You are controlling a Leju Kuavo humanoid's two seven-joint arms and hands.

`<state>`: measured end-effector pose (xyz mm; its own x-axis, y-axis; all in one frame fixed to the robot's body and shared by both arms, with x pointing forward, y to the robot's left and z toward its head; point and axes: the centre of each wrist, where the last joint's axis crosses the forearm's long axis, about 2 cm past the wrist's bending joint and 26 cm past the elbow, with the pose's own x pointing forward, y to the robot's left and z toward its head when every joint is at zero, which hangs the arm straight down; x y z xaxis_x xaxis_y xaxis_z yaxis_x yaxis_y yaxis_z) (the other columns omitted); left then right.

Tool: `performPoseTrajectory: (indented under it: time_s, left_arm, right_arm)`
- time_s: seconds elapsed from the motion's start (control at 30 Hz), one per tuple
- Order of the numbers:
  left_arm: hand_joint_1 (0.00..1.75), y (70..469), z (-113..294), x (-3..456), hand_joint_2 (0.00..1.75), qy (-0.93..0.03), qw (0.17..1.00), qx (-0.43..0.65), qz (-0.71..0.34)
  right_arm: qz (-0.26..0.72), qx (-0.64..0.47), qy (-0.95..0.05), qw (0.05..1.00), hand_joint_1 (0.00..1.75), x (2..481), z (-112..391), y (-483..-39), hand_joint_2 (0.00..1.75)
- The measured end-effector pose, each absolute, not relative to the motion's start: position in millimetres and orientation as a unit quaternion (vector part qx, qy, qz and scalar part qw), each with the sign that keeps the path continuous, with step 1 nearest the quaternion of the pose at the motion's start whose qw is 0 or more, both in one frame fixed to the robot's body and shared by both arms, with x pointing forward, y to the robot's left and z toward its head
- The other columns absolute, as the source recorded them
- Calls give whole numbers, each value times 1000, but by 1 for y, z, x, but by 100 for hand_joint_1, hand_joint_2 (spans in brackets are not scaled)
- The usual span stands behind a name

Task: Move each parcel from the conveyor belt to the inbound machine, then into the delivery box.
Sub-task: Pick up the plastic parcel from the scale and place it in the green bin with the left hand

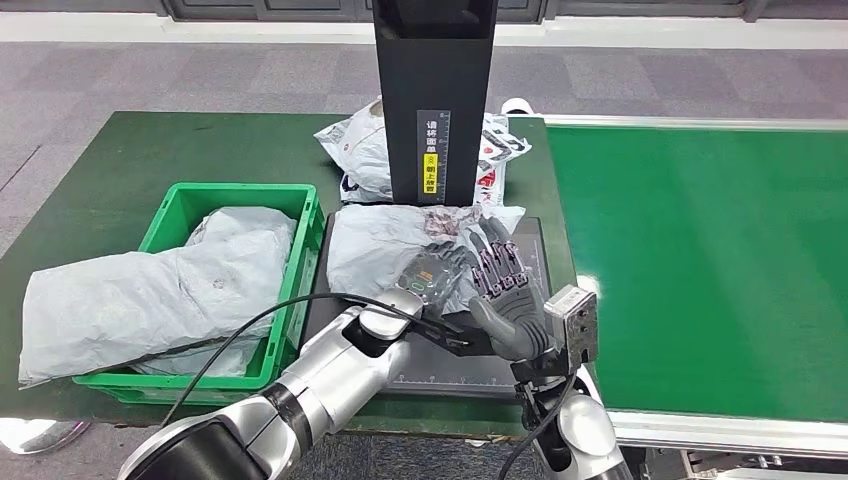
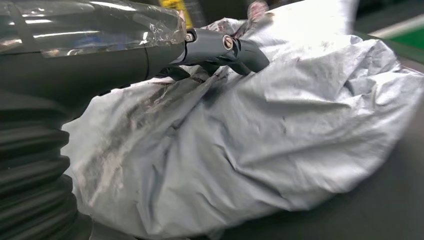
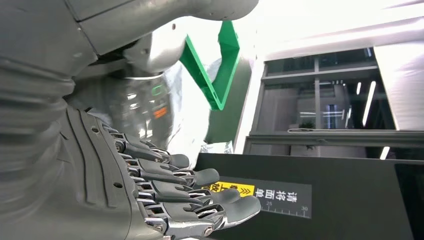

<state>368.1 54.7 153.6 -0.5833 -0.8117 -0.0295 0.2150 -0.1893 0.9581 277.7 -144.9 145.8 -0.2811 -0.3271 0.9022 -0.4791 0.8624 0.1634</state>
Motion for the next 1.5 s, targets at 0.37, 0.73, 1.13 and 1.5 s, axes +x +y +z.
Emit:
performPoseTrajectory:
  time_s: [0.37, 0.73, 1.13, 1.5]
  left_arm:
    - [175, 40, 153, 362, 175, -519, 331, 234, -753]
    - [175, 39, 155, 363, 175, -514, 340, 256, -745]
    - [175, 47, 171, 374, 175, -534, 415, 365, -640]
    - [175, 85, 212, 397, 175, -590, 450, 424, -519]
  right_arm:
    - [59, 245, -798, 548, 0, 272, 148, -145, 175]
    - [56, 240, -800, 547, 0, 267, 148, -146, 175]
    - [35, 211, -806, 552, 0, 257, 150, -157, 175]
    - [16, 193, -810, 553, 0, 250, 152, -169, 175]
